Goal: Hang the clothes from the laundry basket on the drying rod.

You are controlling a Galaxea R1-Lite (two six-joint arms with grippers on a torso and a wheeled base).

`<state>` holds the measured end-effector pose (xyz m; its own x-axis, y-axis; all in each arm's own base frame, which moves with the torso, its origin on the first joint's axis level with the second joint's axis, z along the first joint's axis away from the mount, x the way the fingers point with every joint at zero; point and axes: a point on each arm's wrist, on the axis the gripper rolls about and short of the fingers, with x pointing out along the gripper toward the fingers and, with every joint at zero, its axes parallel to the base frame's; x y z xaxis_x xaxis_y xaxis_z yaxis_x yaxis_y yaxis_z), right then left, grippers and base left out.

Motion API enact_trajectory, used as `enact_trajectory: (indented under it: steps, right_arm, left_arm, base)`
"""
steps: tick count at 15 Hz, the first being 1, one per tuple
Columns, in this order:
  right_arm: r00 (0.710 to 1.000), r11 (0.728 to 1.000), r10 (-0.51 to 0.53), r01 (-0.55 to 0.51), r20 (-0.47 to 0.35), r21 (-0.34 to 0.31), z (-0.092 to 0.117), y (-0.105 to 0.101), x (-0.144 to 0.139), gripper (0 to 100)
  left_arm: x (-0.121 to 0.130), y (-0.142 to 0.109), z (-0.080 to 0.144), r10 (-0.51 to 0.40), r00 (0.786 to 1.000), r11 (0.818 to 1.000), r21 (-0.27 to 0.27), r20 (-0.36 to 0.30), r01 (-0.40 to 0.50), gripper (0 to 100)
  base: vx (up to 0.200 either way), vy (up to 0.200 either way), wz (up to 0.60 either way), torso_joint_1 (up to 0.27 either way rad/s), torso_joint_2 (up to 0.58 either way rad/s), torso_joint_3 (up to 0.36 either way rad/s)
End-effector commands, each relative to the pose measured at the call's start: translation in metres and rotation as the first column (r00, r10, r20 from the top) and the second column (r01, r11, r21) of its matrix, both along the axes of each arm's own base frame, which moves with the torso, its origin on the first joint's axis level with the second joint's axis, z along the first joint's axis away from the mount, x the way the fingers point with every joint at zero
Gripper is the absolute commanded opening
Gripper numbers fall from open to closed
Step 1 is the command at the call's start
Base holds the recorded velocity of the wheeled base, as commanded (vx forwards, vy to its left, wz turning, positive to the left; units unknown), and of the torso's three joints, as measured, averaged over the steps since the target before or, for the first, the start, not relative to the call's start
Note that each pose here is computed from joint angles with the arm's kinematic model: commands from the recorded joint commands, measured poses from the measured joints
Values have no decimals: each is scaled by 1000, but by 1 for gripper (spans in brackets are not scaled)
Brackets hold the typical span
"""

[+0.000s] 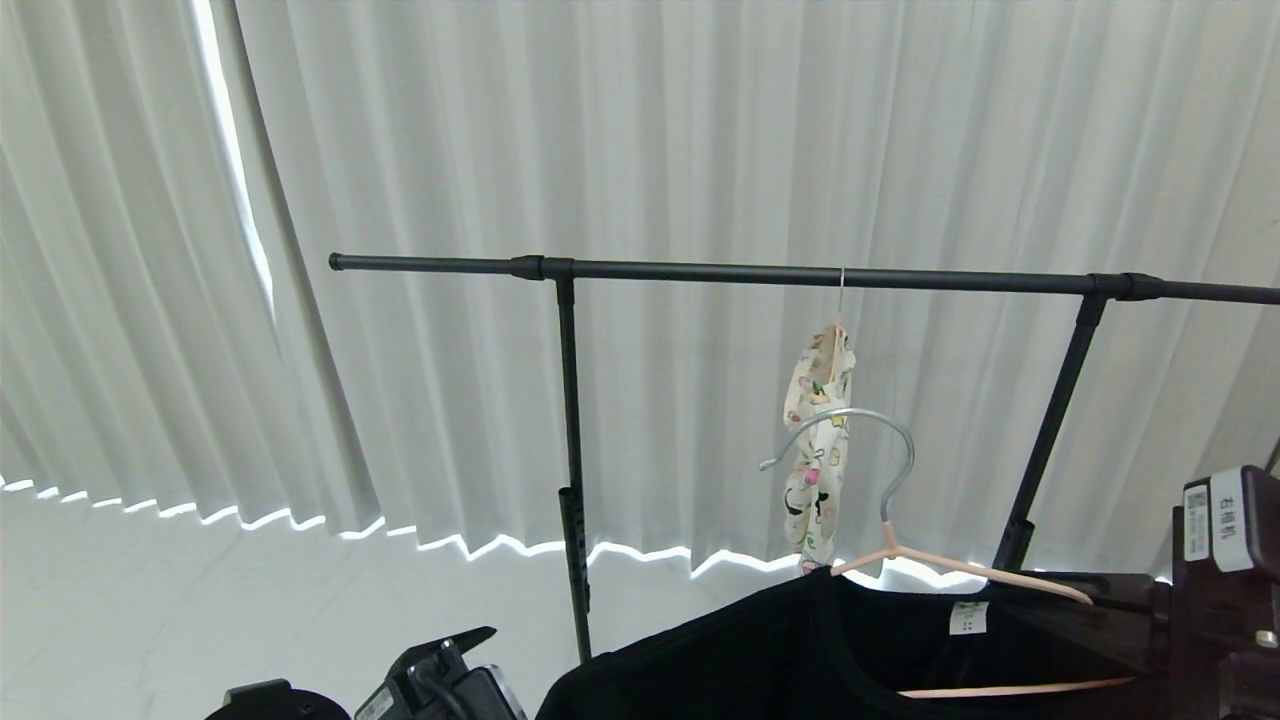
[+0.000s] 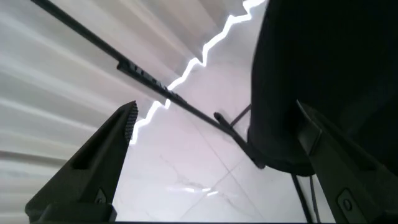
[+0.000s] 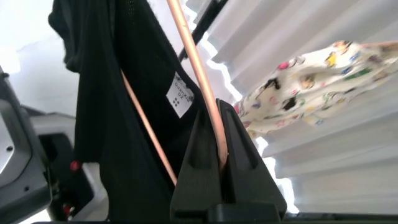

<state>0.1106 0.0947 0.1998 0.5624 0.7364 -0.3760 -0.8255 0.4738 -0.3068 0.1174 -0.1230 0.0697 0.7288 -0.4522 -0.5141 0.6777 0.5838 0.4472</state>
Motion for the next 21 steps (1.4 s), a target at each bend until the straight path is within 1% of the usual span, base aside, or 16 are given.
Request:
enact_trajectory:
  steps: [1, 2, 3, 6, 8, 9, 10, 11, 12, 14, 16, 17, 19, 20, 21]
  right_arm:
    - [1000, 1000, 4, -4, 13, 9, 2, 0, -1, 0]
    - [1000, 1000, 4, -4, 13, 9, 2, 0, -1, 0]
    - [1000, 1000, 4, -4, 17, 10, 3, 0, -1, 0]
    - [1000, 1000, 2, -2, 21, 14, 3, -2, -3, 0]
    - [999, 1000, -7, 6, 31, 25, 5, -5, -6, 0]
    - [999, 999, -24, 22, 47, 36, 7, -9, -9, 0]
    - [998, 998, -43, 41, 53, 37, 6, -12, -10, 0]
    - [995, 996, -76, 73, 61, 41, 7, -16, -11, 0]
    - [990, 991, -124, 120, 67, 59, 9, -22, -10, 0]
    - [982, 980, -179, 174, 53, 94, 12, -28, -9, 0]
    - [981, 978, -186, 179, 56, 104, 14, -30, -11, 0]
    - [981, 978, -186, 180, 55, 103, 13, -30, -11, 0]
    - [981, 978, -186, 179, 58, 105, 14, -30, -11, 0]
    - [979, 976, -197, 190, 59, 108, 14, -31, -11, 0]
    - [970, 968, -233, 225, 63, 112, 15, -35, -10, 0]
  left_arm:
    - [3, -3, -2, 2, 1000, 1000, 8, -7, -2, 100]
    - [3, -3, -2, 2, 1000, 1000, 9, -8, -2, 100]
    - [3, -3, -2, 4, 1000, 1000, 8, -9, -4, 0]
    - [4, -3, -4, 8, 1000, 1000, 17, -15, -8, 0]
    - [9, 3, -6, 67, 998, 997, 30, -14, -66, 0]
    - [14, 10, -5, 133, 991, 990, 37, -1, -133, 0]
    - [16, 13, -4, 163, 987, 986, 35, 9, -163, 0]
    - [20, 18, -2, 200, 980, 979, 24, 20, -201, 0]
    - [24, 21, 0, 229, 973, 973, 4, 36, -229, 0]
    - [27, 19, 5, 228, 971, 974, -31, 67, -226, 0]
    - [30, 10, 12, 201, 973, 978, -73, 112, -194, 0]
    - [31, 7, 15, 192, 973, 979, -92, 129, -181, 100]
    - [34, 4, 20, 198, 968, 976, -126, 152, -179, 100]
    - [37, 2, 26, 209, 963, 970, -163, 170, -181, 100]
    - [39, 0, 33, 222, 955, 960, -215, 198, -179, 100]
  base:
    - [0, 0, 0, 0, 0, 0]
    - [0, 0, 0, 0, 0, 0]
    - [0, 0, 0, 0, 0, 0]
    - [0, 0, 0, 0, 0, 0]
    - [0, 0, 0, 0, 0, 0]
    - [0, 0, 0, 0, 0, 0]
    - [0, 0, 0, 0, 0, 0]
    - [0, 0, 0, 0, 0, 0]
    - [0, 0, 0, 0, 0, 0]
    - [0, 0, 0, 0, 0, 0]
    - [0, 0, 0, 0, 0, 0]
    - [0, 0, 0, 0, 0, 0]
    - [0, 0, 0, 0, 0, 0]
    - [0, 0, 0, 0, 0, 0]
    - [0, 0, 0, 0, 0, 0]
